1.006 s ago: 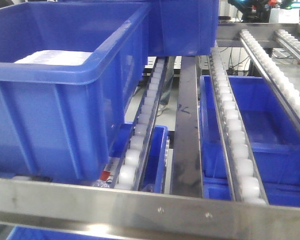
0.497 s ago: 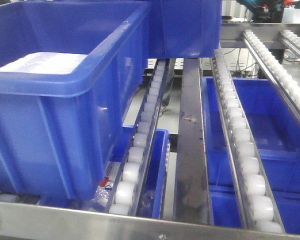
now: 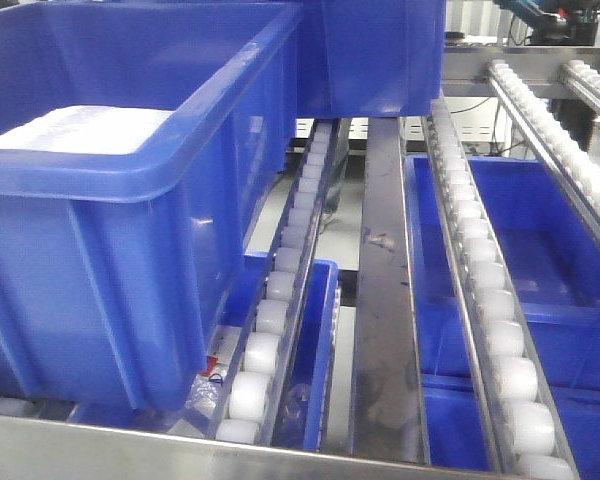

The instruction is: Move white bin to right shelf second layer

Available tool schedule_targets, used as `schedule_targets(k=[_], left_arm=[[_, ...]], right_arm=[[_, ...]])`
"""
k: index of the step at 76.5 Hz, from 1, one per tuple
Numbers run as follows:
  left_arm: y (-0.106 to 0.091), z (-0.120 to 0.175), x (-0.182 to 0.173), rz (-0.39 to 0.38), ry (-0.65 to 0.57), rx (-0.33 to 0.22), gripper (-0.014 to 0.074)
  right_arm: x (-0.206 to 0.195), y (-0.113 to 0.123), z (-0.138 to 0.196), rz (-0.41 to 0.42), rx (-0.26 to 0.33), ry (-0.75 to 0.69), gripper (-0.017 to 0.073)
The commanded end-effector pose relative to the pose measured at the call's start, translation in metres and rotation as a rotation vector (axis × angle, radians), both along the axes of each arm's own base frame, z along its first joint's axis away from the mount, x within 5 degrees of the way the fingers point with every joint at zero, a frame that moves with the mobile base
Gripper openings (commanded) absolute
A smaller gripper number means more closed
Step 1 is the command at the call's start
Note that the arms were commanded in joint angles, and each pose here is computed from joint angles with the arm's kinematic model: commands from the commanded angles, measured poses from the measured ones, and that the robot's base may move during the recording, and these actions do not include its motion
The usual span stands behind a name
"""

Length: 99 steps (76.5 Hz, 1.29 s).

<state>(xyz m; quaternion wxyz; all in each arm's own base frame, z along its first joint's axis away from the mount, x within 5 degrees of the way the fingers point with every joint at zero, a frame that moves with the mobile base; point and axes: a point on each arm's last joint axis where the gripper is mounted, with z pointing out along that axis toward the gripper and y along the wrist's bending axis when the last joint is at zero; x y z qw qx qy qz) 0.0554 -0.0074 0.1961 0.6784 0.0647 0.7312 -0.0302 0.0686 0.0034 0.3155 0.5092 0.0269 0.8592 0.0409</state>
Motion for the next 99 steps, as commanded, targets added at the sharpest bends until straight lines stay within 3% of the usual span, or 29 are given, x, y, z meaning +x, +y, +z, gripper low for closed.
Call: schedule_targets(k=[1,18,30,44,53,67,99], left_arm=[[0.000,-0.004,0.001,-0.003,-0.063,-0.014,0.0085],[0.000,-0.004,0.001,-0.003,-0.063,-0.014,0.0085],[0.000,-0.004,0.001,-0.003,-0.063,-0.014,0.0085],[0.000,-0.004,0.001,-0.003,-0.063,-0.014,0.0085],[0.000,-0.004,0.001,-0.003,-0.063,-0.014,0.0085],[0.000,-0.004,0.001,-0.003,-0.063,-0.014,0.0085],[0.000,-0.004,0.001,-0.003,-0.063,-0.014,0.0085]], right_arm=[[0.004,0.000,0.015,-0.010,0.009,-0.109,0.0040],[0.009,-0.001,0.005,-0.012,0.002,-0.122,0.0040],[0.019,-0.003,-0.004,-0.017,-0.046,-0.168,0.0040],[0.047,-0.001,-0.012,-0.011,-0.048,-0.106,0.0040],[0.072,0.001,-0.024,-0.009,-0.030,-0.029,0.0040],[0.105,0.004,-0.047,-0.024,0.044,0.071,0.0041],[0.121,-0.010,-0.059,-0.106,0.048,0.102,0.0041]])
